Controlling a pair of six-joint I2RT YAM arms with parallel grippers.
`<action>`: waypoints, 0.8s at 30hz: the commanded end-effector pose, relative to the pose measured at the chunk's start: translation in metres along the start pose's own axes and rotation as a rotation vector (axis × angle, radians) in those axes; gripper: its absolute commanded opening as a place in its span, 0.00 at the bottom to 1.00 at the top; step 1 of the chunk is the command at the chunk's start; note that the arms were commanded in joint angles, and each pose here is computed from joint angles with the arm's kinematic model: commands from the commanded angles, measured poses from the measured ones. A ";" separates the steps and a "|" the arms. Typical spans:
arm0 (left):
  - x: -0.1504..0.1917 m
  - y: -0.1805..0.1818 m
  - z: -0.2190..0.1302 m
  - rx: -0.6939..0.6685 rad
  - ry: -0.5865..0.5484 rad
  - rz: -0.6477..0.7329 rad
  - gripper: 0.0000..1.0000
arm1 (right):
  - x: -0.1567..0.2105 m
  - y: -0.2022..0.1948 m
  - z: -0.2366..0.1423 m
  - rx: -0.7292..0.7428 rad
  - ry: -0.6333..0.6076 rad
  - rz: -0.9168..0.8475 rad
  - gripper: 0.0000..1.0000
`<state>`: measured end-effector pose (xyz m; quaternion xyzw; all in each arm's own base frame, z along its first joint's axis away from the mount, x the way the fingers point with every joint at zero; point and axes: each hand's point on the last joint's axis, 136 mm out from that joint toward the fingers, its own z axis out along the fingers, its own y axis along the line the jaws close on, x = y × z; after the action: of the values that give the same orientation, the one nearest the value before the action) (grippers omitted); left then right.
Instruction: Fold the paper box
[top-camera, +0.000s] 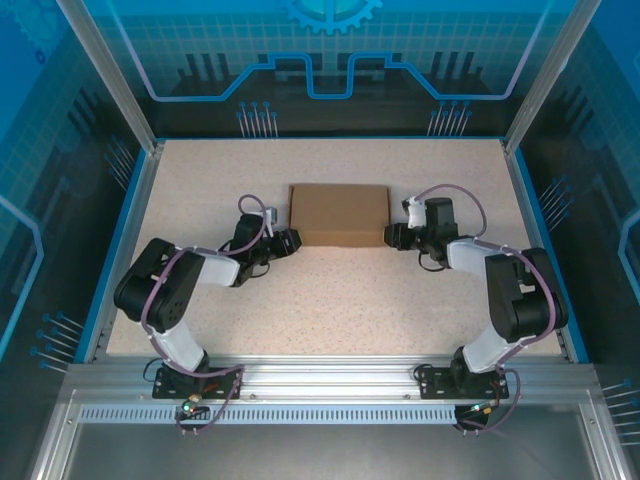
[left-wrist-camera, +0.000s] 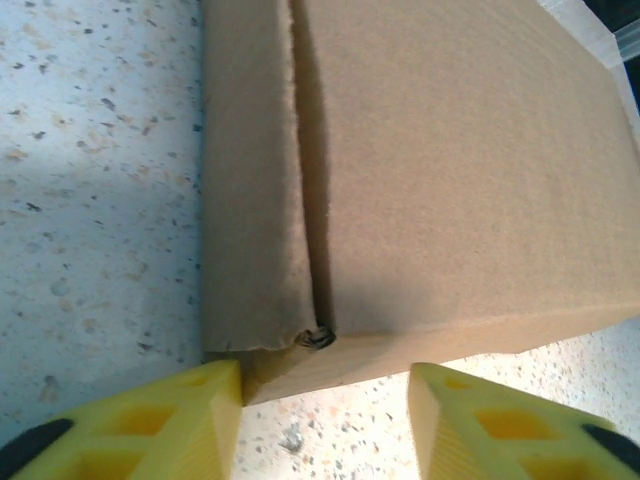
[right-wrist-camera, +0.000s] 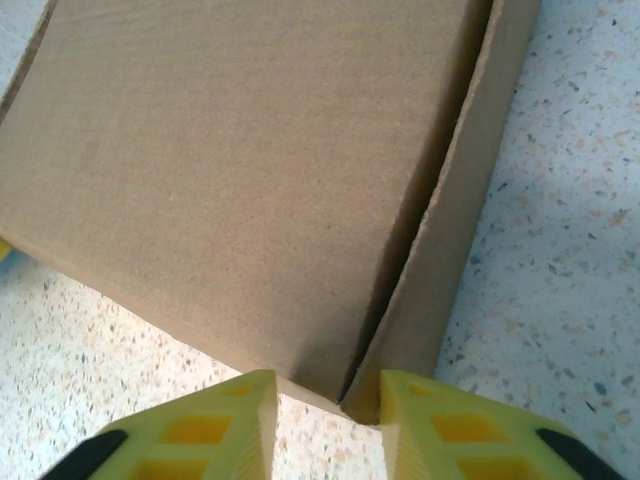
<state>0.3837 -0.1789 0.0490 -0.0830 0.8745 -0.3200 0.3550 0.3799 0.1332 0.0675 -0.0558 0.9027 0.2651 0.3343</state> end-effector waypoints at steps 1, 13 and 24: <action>-0.004 -0.018 -0.011 0.045 -0.019 0.051 0.55 | 0.000 0.014 -0.015 -0.012 0.010 -0.031 0.37; -0.056 -0.028 -0.069 -0.069 -0.182 0.153 0.74 | -0.056 0.007 -0.106 0.292 -0.166 -0.183 0.60; -0.127 0.039 -0.158 -0.554 -0.568 0.327 0.99 | -0.063 -0.069 -0.155 0.754 -0.382 -0.168 1.00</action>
<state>0.3800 -0.0671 0.1925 -0.1042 0.7982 -0.1044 0.5840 0.3584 0.0169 0.1942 0.0152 0.8544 -0.0382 0.5180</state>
